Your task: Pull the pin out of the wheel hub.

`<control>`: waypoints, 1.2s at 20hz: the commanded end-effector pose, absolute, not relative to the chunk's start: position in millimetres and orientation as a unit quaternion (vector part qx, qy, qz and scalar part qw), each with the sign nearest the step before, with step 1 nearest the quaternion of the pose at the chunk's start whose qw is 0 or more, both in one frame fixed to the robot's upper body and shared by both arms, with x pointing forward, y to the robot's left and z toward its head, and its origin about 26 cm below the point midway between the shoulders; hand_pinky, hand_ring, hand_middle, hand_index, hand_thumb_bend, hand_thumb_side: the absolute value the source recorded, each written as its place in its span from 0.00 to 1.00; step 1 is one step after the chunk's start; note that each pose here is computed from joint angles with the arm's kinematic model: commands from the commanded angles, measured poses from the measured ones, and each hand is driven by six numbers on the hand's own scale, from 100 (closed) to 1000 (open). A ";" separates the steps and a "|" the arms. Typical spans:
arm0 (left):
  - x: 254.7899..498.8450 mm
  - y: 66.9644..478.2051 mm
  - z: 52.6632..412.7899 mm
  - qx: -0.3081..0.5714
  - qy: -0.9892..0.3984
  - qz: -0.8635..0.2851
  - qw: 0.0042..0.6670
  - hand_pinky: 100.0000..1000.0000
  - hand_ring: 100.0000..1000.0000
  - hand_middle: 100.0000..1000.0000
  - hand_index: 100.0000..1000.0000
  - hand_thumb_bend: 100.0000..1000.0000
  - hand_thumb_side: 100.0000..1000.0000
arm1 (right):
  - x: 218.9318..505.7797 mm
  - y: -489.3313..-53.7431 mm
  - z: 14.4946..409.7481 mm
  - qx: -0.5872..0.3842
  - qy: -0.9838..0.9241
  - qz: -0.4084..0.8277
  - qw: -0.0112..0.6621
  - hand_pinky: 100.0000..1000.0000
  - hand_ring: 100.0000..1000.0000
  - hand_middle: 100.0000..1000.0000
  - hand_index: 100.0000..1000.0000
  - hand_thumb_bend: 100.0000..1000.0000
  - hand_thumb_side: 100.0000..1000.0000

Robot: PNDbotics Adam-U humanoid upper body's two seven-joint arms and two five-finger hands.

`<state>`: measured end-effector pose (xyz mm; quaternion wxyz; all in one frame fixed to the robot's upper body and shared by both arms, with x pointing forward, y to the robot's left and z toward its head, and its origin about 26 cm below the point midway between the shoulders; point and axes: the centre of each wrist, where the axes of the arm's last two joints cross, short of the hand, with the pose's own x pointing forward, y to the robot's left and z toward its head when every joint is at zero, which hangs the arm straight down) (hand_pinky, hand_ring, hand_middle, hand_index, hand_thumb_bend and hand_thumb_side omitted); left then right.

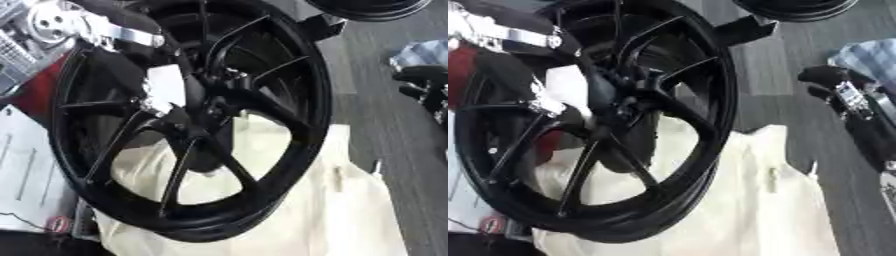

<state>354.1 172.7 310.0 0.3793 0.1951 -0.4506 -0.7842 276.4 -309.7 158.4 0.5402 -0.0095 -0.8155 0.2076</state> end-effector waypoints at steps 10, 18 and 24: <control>350.6 179.1 324.8 0.205 -0.458 -0.770 0.395 0.87 0.77 0.70 0.83 0.37 0.53 | 274.8 -308.6 165.6 -0.012 -0.819 0.211 0.534 0.95 0.94 0.73 0.76 0.00 0.77; 338.8 175.9 337.5 0.210 -0.475 -0.766 0.379 0.86 0.72 0.60 0.76 0.30 0.31 | 275.0 -308.0 165.4 -0.014 -0.817 0.210 0.536 0.95 0.94 0.73 0.76 0.00 0.78; 337.0 175.8 337.4 0.228 -0.472 -0.761 0.381 0.83 0.66 0.50 0.67 0.27 0.19 | 274.9 -307.9 165.2 -0.014 -0.818 0.209 0.537 0.95 0.94 0.73 0.76 0.00 0.78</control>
